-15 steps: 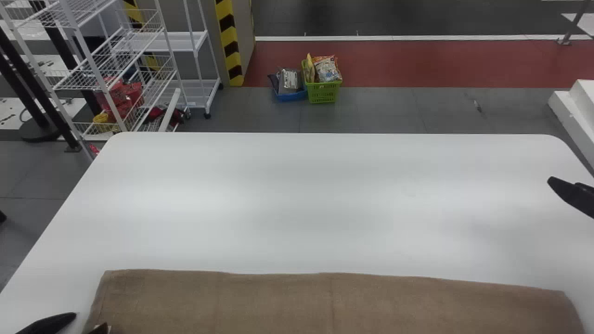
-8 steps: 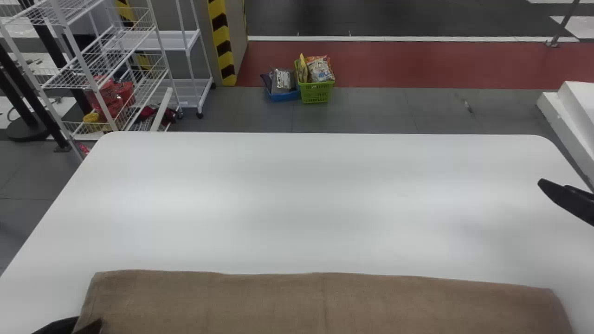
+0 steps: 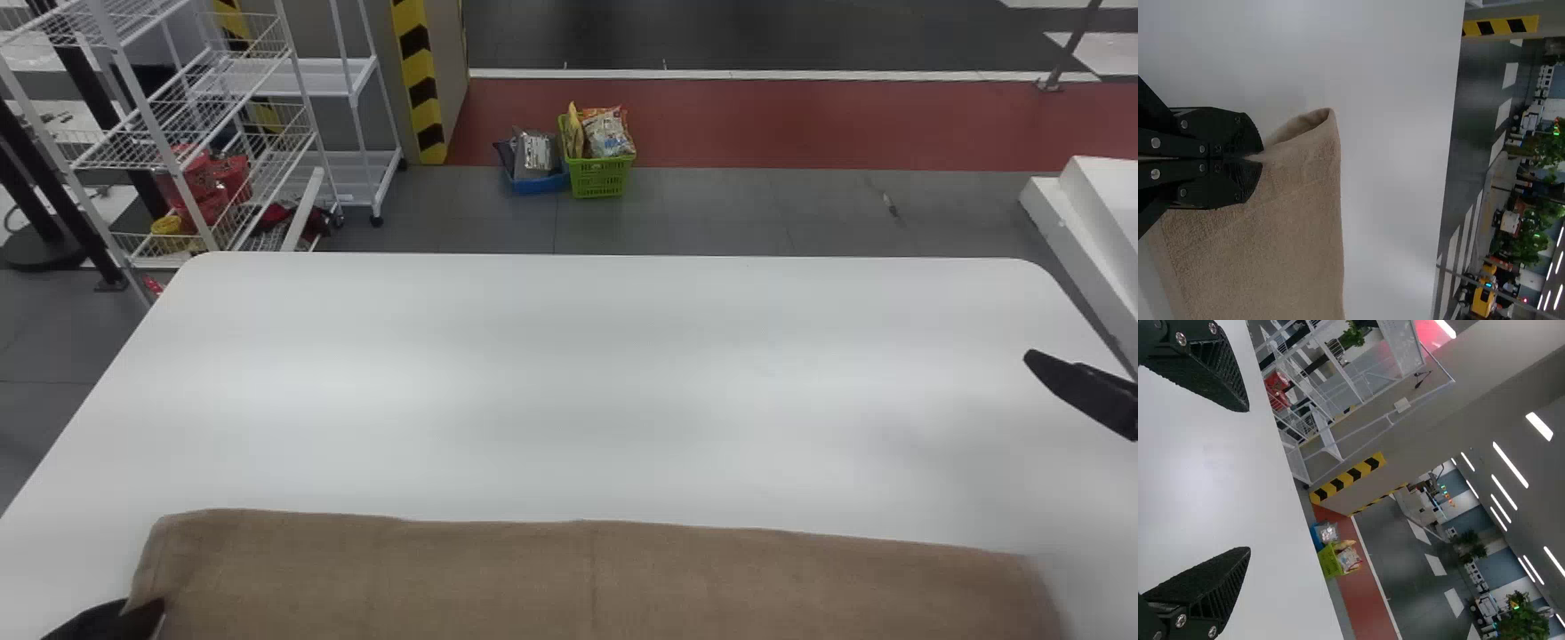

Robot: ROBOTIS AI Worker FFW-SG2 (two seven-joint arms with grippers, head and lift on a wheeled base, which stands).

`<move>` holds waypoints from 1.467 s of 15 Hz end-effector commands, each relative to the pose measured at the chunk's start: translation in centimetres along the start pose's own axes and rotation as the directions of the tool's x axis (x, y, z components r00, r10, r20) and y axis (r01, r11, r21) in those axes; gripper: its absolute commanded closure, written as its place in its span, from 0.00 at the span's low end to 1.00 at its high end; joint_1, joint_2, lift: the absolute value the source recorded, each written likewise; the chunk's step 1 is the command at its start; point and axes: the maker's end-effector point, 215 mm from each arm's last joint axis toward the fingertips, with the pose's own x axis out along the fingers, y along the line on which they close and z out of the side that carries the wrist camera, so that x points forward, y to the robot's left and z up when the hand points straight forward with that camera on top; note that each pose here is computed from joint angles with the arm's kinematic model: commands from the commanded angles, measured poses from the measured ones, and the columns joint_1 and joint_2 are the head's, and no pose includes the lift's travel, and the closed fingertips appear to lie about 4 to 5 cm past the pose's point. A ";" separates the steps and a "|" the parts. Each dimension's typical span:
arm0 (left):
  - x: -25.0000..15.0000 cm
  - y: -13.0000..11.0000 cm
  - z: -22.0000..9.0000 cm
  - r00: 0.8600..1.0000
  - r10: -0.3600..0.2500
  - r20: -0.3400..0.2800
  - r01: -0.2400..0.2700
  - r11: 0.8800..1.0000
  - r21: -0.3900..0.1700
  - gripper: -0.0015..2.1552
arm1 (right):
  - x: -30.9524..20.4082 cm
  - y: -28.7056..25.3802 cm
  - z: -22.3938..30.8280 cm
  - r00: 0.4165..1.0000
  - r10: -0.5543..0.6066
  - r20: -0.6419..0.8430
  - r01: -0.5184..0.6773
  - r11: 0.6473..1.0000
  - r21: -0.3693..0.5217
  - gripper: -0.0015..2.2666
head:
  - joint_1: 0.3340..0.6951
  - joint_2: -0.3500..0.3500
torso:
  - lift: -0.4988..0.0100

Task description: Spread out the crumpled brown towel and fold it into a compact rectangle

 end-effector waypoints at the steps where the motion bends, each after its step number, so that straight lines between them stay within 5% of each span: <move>1: -0.3 2.5 2.0 0.999 0.043 0.022 -0.043 0.999 0.025 0.87 | 0.0 0.0 -0.2 1.000 0.001 -0.001 -0.001 1.000 0.003 0.03 | 1.00 0.57 | 0.73; 7: -2.1 7.0 4.8 0.991 0.130 0.039 -0.132 0.990 0.041 0.87 | -0.3 -0.2 -0.5 1.000 -0.003 0.010 0.003 1.000 -0.002 0.03 | 1.00 0.68 | 0.73; 14: -2.2 -3.6 8.9 0.997 -0.018 0.078 0.020 1.000 -0.021 0.87 | 0.9 1.1 -1.7 1.000 0.020 -0.004 -0.020 1.000 -0.017 0.03 | 1.00 0.61 | 0.73; 17: -2.0 -7.0 8.9 0.995 -0.083 0.046 0.086 0.994 -0.068 0.87 | 1.4 2.3 -1.6 0.999 0.034 -0.009 -0.034 0.997 -0.068 0.03 | 1.00 0.56 | 0.73; 22: -0.1 -14.9 9.1 0.978 -0.208 -0.009 0.207 0.977 -0.058 0.87 | 2.5 3.2 -1.9 0.999 0.050 -0.019 -0.051 0.994 -0.092 0.03 | 1.00 0.45 | 0.73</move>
